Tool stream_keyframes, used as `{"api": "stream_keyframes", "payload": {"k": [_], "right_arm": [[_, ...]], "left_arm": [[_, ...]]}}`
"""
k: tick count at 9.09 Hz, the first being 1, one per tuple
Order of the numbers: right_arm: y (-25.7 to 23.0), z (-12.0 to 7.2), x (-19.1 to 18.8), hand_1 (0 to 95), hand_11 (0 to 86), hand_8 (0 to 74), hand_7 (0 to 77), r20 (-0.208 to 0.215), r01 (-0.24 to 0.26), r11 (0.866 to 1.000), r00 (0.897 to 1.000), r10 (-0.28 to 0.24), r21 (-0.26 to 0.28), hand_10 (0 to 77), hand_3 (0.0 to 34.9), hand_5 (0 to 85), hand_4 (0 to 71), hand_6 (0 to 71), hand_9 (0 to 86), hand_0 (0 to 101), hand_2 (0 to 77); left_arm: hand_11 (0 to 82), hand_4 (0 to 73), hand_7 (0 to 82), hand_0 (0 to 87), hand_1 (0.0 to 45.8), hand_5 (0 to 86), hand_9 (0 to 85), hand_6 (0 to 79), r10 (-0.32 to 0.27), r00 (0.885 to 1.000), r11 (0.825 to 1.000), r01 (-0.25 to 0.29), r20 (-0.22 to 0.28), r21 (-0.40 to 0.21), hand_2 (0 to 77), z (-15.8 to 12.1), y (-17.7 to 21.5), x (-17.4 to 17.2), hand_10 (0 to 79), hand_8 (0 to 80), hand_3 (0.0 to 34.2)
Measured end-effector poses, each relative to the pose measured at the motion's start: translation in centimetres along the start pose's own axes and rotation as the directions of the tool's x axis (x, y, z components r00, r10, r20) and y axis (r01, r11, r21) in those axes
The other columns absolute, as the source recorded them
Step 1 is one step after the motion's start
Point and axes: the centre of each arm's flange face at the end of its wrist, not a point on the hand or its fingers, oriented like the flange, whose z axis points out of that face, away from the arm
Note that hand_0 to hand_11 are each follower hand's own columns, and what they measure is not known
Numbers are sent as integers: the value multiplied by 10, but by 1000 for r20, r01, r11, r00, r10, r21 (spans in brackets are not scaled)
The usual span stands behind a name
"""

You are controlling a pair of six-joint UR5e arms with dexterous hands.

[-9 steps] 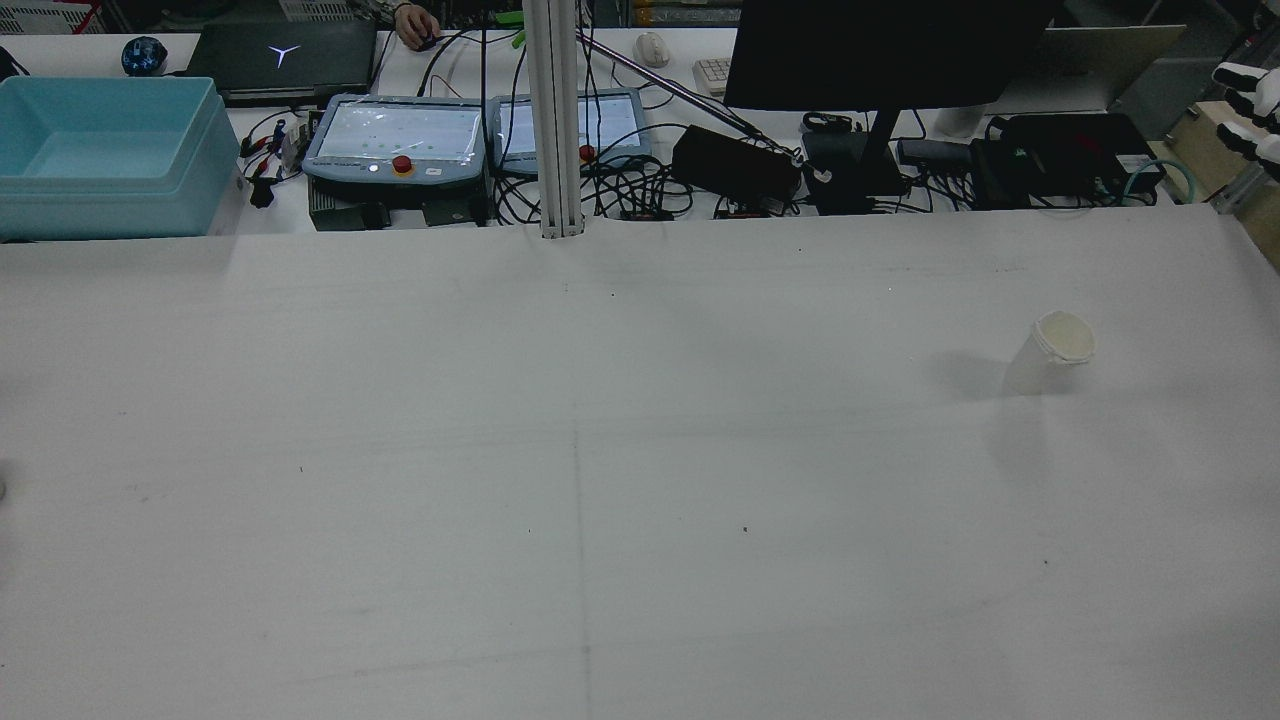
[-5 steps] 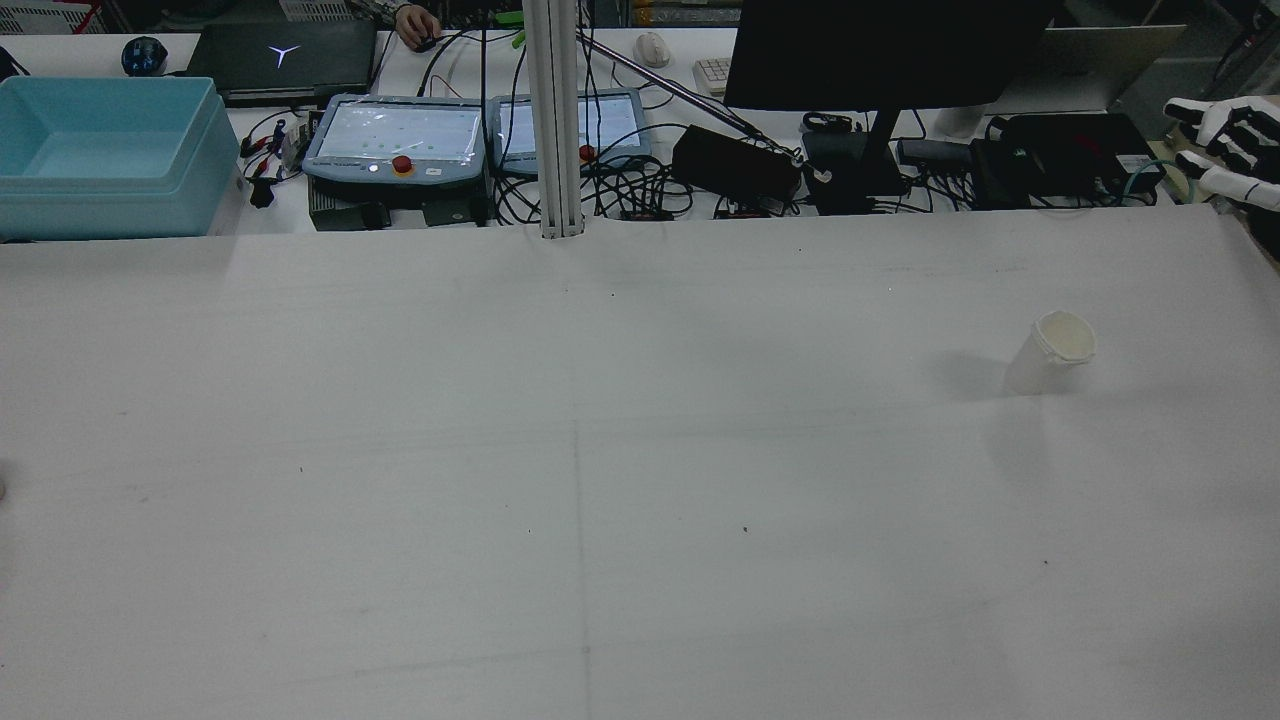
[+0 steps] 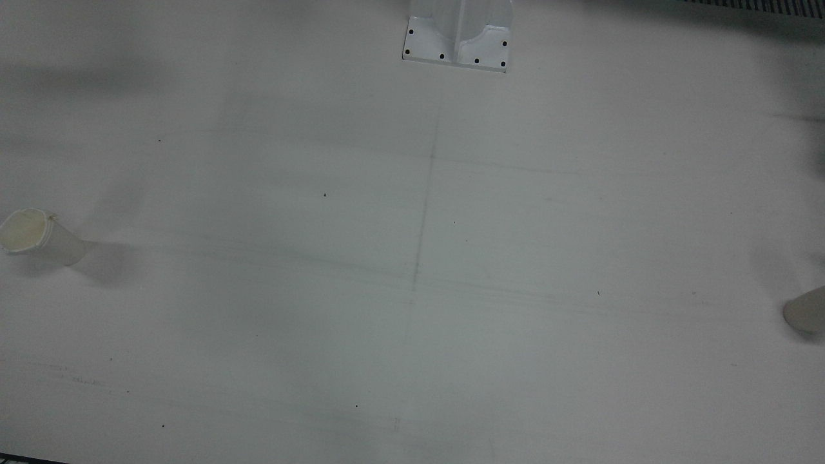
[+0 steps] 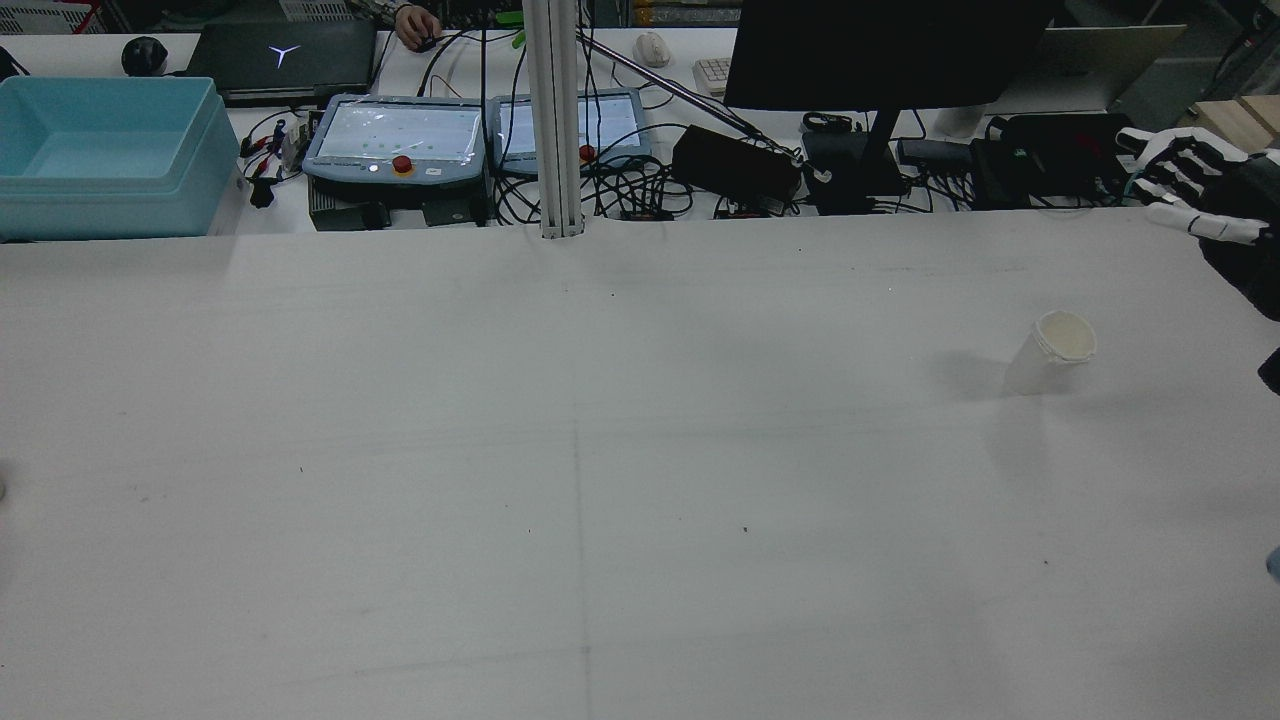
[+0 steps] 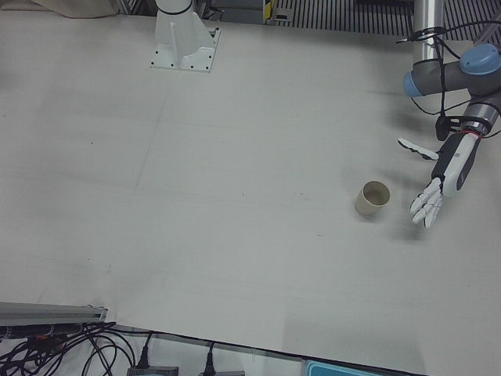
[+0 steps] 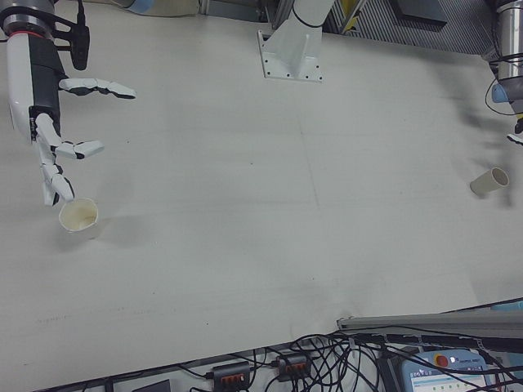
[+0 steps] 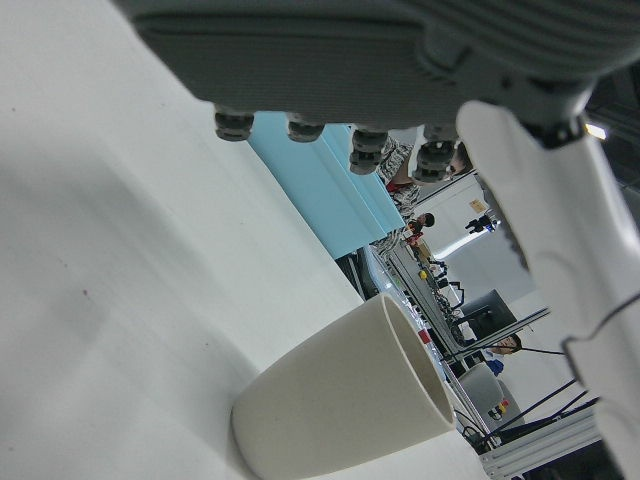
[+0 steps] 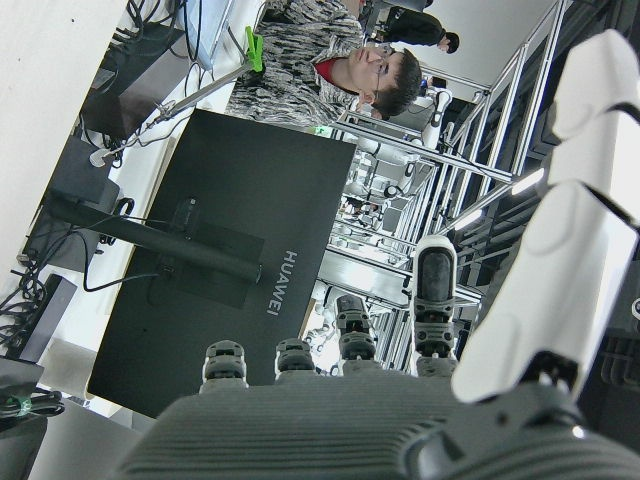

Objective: Pour water
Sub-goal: 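Close the left hand fingers around the beige cup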

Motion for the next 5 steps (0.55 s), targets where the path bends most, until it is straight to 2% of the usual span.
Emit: {"api": "stream_keyframes", "payload": {"k": [1, 3, 4, 5], "right_arm": [[2, 0, 4, 131, 65, 38, 142, -8, -1, 1000, 1000, 0, -4, 33, 114, 507, 60, 76, 38, 467, 104], [4, 1, 7, 131, 65, 38, 142, -14, -2, 1000, 1000, 2, -8, 33, 114, 529, 60, 76, 38, 468, 114], [4, 1, 7, 125, 65, 38, 142, -15, -2, 1000, 1000, 2, -9, 33, 114, 535, 60, 76, 38, 467, 125], [4, 1, 7, 98, 65, 38, 142, -15, -3, 1000, 1000, 3, -9, 33, 114, 535, 60, 76, 38, 467, 125]], "left_arm": [[27, 164, 120, 472, 82, 5, 16, 16, 5, 1000, 1000, -5, 6, -7, 11, 14, 0, -5, 11, 5, 111], [27, 174, 120, 485, 82, 5, 16, 38, 3, 1000, 1000, -3, 14, -17, 11, 46, 5, -16, 11, 5, 103], [27, 185, 120, 478, 82, 5, 16, 38, -3, 1000, 1000, 3, 20, -19, 11, 59, 12, -29, 11, 5, 83], [27, 185, 120, 468, 49, 5, 16, 16, -10, 1000, 1000, 11, 28, -20, 5, 67, 18, -44, 11, 5, 84]]}}
